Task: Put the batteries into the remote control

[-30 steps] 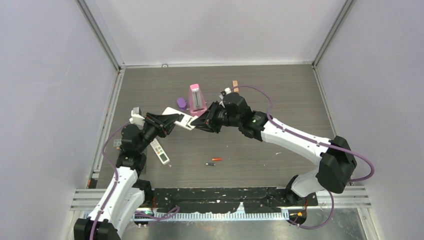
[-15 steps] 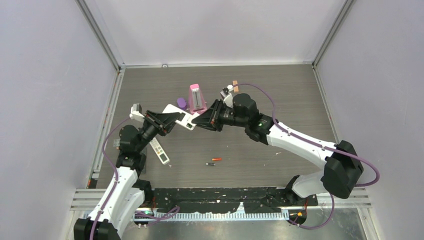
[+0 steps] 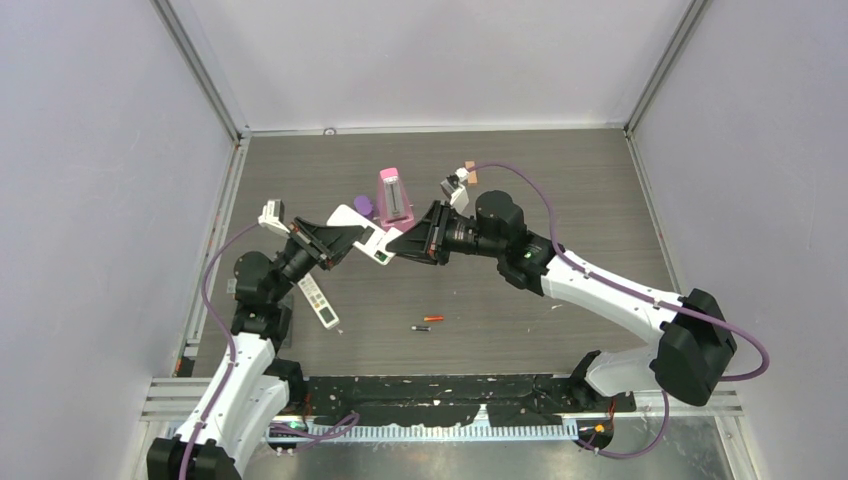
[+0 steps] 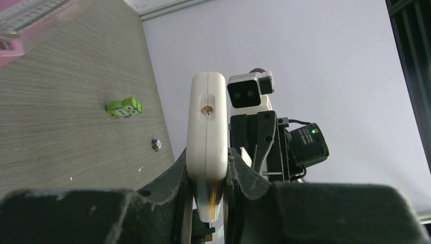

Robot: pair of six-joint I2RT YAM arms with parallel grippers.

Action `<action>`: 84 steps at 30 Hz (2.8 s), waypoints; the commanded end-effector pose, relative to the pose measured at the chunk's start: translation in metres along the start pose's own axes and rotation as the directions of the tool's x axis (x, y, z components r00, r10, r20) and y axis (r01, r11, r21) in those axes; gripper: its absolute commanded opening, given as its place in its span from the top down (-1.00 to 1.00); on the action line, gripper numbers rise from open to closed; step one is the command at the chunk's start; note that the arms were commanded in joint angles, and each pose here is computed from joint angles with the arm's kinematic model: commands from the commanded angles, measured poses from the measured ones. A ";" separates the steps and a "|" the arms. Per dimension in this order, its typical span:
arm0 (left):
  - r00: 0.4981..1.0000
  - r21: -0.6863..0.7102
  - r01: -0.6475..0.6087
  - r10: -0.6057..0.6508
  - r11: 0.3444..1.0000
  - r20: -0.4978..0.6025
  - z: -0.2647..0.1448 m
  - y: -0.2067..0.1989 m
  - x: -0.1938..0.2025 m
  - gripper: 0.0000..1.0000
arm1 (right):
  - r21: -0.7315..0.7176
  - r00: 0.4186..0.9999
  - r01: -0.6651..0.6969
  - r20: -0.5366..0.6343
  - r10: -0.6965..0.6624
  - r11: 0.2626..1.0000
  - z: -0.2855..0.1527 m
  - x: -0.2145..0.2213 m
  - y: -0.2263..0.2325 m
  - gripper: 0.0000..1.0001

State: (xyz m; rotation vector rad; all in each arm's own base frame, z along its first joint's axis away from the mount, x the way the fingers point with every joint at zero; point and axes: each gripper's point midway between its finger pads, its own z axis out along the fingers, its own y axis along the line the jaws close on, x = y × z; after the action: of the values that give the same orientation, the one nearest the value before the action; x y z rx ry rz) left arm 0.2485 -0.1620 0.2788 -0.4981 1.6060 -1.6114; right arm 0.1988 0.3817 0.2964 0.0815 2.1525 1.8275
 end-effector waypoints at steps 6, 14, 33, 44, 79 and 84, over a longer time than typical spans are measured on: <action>0.991 0.174 -0.136 0.136 0.975 0.009 -0.004 -0.055 -0.002 1.00 | -0.090 0.997 0.071 -0.037 -0.074 0.993 0.001 0.010 0.017 0.89; 0.990 0.195 -0.141 0.141 0.970 0.018 -0.004 -0.063 -0.004 1.00 | -0.055 0.997 0.053 -0.053 -0.056 0.997 0.007 0.014 0.005 0.90; 0.995 0.208 -0.098 0.100 0.973 0.001 -0.003 -0.065 -0.003 1.00 | -0.014 0.999 0.033 0.011 -0.033 0.999 0.012 0.004 -0.008 0.89; 1.000 0.188 -0.027 0.027 0.982 0.005 -0.002 -0.056 -0.005 1.00 | -0.023 0.999 0.042 0.026 -0.042 0.999 0.015 0.000 -0.006 0.90; 0.999 0.127 0.026 -0.031 0.992 0.039 -0.002 -0.042 -0.010 1.00 | 0.000 0.995 0.092 0.036 -0.092 0.996 0.018 -0.005 -0.005 0.90; 0.999 0.132 0.021 -0.028 0.991 0.047 -0.001 -0.044 -0.012 1.00 | 0.010 0.995 0.093 0.034 -0.093 0.996 0.017 -0.005 -0.007 0.90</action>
State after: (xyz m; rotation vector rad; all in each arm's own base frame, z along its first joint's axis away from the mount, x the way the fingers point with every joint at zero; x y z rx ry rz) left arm 0.2520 -0.1584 0.2933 -0.5516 1.5499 -1.6516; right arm 0.2040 0.3963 0.2892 0.0206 2.1008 1.8103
